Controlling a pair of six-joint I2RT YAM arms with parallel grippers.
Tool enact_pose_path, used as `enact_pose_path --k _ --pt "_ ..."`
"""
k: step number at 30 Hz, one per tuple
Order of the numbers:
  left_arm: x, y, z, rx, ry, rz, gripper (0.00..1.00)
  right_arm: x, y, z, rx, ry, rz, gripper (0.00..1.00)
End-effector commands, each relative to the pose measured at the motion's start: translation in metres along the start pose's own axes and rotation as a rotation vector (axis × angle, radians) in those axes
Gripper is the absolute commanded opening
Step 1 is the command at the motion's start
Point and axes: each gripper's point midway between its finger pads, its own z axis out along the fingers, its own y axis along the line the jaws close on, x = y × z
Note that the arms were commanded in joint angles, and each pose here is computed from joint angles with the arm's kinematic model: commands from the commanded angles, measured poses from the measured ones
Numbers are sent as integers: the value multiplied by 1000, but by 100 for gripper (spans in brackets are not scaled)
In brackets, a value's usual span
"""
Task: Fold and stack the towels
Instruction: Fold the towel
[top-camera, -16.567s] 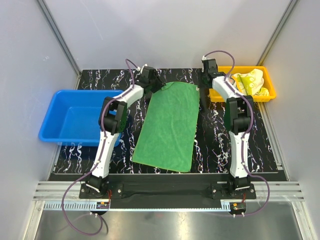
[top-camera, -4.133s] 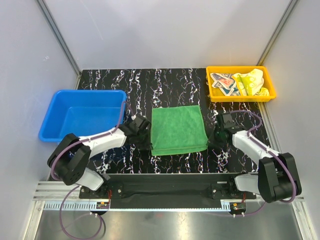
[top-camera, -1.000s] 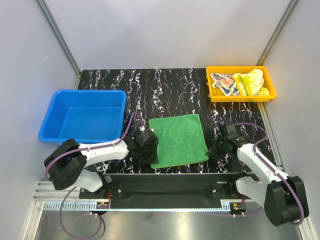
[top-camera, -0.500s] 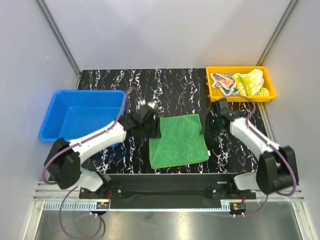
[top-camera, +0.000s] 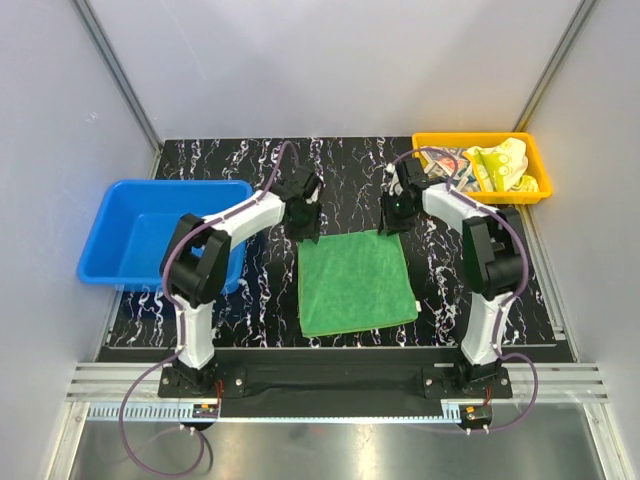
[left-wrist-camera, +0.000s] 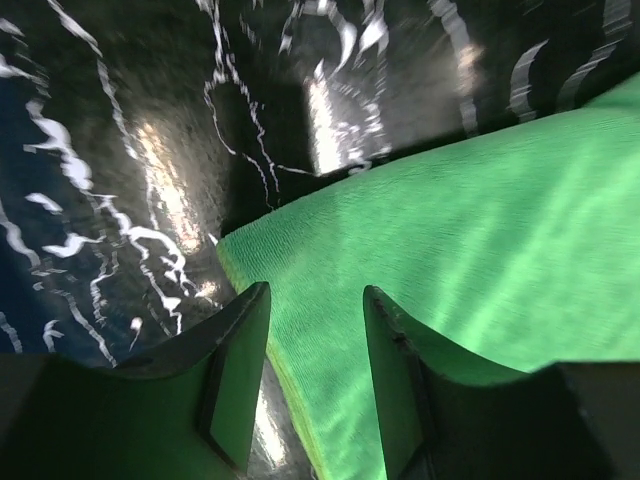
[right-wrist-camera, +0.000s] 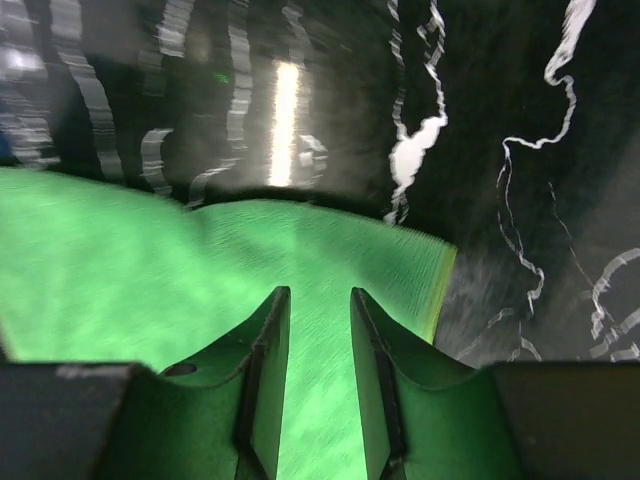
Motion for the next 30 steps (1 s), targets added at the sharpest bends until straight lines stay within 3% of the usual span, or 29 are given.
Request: enact_pose_path --k 1,9,15,22,25,30 --pt "-6 6 9 -33 24 6 47 -5 -17 11 49 12 -20 37" --pt "-10 58 35 -220 53 -69 46 -1 -63 18 235 -34 80 36" --pt "-26 41 32 -133 35 -54 46 -8 -53 12 196 -58 101 37" --pt "-55 11 -26 5 -64 -38 49 -36 -41 -25 197 -117 101 38" --pt "-65 -10 -44 114 -93 7 49 -40 -39 -28 177 -124 52 38" --pt "-70 -2 -36 112 -80 123 51 -31 -26 -16 20 -57 -186 44"
